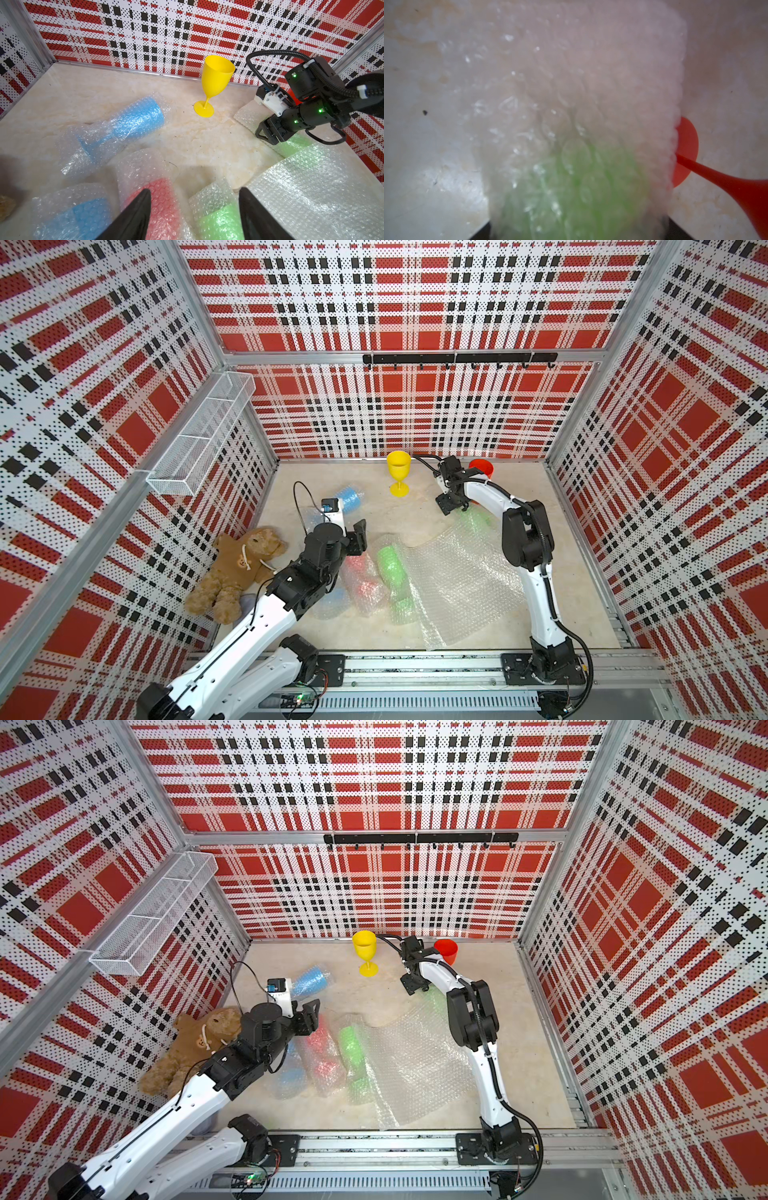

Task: Unpack wine glasses from bubble wrap
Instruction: Pick up the bubble wrap from the center of the board.

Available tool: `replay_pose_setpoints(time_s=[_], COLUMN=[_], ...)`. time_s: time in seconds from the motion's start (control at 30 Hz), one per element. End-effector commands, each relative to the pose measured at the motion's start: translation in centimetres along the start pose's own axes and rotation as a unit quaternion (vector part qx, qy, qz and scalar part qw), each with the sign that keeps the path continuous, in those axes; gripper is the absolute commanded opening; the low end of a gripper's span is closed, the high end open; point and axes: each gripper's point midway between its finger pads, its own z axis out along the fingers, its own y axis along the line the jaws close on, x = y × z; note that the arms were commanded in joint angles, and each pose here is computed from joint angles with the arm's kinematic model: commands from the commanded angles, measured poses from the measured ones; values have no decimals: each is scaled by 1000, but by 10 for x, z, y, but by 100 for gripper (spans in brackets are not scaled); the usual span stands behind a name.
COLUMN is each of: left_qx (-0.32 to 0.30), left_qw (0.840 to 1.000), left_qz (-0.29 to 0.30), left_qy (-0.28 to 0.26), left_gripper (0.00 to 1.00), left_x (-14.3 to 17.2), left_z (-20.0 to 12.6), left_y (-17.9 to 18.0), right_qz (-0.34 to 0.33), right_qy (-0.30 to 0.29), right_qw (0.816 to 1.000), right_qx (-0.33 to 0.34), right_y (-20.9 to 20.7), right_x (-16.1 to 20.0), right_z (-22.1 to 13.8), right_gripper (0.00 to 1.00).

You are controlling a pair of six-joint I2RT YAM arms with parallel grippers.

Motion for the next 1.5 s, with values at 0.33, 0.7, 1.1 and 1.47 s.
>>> replay_pose_setpoints(time_s=[0.33, 0.7, 1.1, 1.47], left_qx=[-2, -1, 9, 28], left_qw=[1000, 1000, 1000, 1000], left_qz=[0, 1, -1, 1], left_qy=[-7, -6, -3, -1], left_gripper=[69, 69, 69, 69], left_x=[-5, -5, -4, -3], left_z=[0, 1, 1, -1], left_y=[2, 2, -2, -10], right_qz=[23, 74, 137, 167], right_qy=[-324, -456, -403, -158], right_qw=[946, 884, 888, 939], right_qx=[1, -68, -174, -255], right_y=[-24, -27, -3, 45], right_x=[-101, -117, -39, 91], right_z=[-192, -315, -367, -339], right_gripper=[69, 65, 61, 59])
